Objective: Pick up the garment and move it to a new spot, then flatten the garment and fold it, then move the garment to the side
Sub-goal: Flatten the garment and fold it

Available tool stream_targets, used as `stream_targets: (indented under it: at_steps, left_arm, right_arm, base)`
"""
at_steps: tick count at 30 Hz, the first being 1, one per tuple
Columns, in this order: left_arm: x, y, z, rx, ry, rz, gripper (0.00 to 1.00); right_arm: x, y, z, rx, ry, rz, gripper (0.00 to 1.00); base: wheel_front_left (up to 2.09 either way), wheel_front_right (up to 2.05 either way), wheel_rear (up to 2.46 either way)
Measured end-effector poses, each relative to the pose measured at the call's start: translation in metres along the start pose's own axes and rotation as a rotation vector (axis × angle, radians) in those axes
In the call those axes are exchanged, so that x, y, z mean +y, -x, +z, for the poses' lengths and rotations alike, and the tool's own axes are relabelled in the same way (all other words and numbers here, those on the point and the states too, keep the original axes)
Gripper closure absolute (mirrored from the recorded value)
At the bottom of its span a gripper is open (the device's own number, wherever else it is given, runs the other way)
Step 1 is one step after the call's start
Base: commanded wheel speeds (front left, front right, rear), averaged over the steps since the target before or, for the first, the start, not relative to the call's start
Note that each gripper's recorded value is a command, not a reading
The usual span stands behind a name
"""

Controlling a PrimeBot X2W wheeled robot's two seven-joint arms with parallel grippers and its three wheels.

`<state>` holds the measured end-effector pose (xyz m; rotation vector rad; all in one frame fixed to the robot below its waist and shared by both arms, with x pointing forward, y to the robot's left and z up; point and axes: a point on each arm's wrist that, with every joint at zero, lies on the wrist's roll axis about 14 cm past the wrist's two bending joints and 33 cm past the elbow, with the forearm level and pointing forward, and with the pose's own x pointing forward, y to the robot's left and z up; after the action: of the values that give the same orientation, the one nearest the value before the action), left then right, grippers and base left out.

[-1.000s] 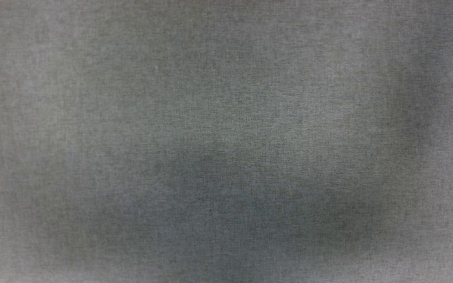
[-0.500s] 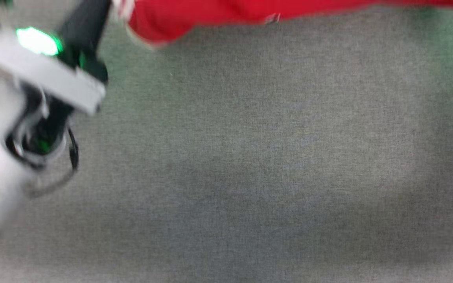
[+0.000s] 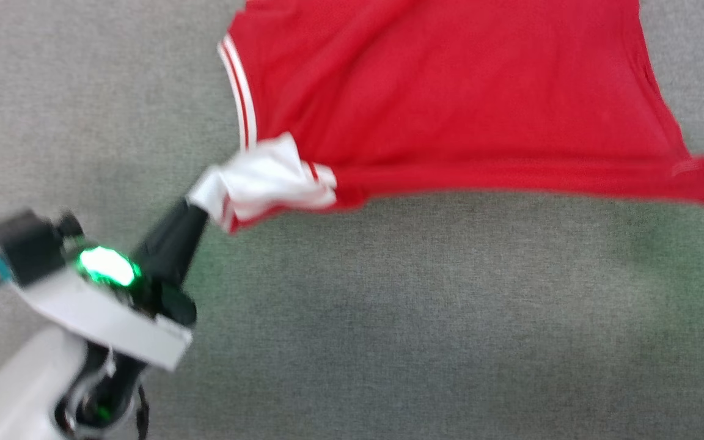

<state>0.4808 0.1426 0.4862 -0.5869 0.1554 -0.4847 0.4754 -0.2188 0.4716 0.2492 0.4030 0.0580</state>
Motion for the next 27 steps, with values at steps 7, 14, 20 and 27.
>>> stream_targets:
  at_steps: [7, 14, 20, 27]
  left_arm:
    - [-0.015, 0.038, -0.007, 0.023, 0.006, 0.004, 1.00]
    - [-0.025, 0.065, -0.010, 0.035, 0.014, 0.014, 1.00]
    - [-0.025, 0.071, -0.013, 0.044, 0.012, 0.020, 1.00]
    - [-0.026, 0.047, -0.006, 0.026, -0.022, -0.031, 1.00]
  right_arm:
    - [0.000, 0.045, -0.013, 0.046, -0.013, -0.027, 1.00]
    - [-0.002, 0.074, -0.026, 0.084, -0.033, -0.048, 1.00]
    - [-0.002, 0.078, -0.030, 0.100, -0.039, -0.052, 1.00]
    - [0.004, 0.051, -0.019, 0.070, -0.028, -0.011, 1.00]
  base:
    - [0.00, 0.00, 0.00]
    - [0.00, 0.00, 0.00]
    - [0.00, 0.00, 0.00]
    - [0.00, 0.00, 0.00]
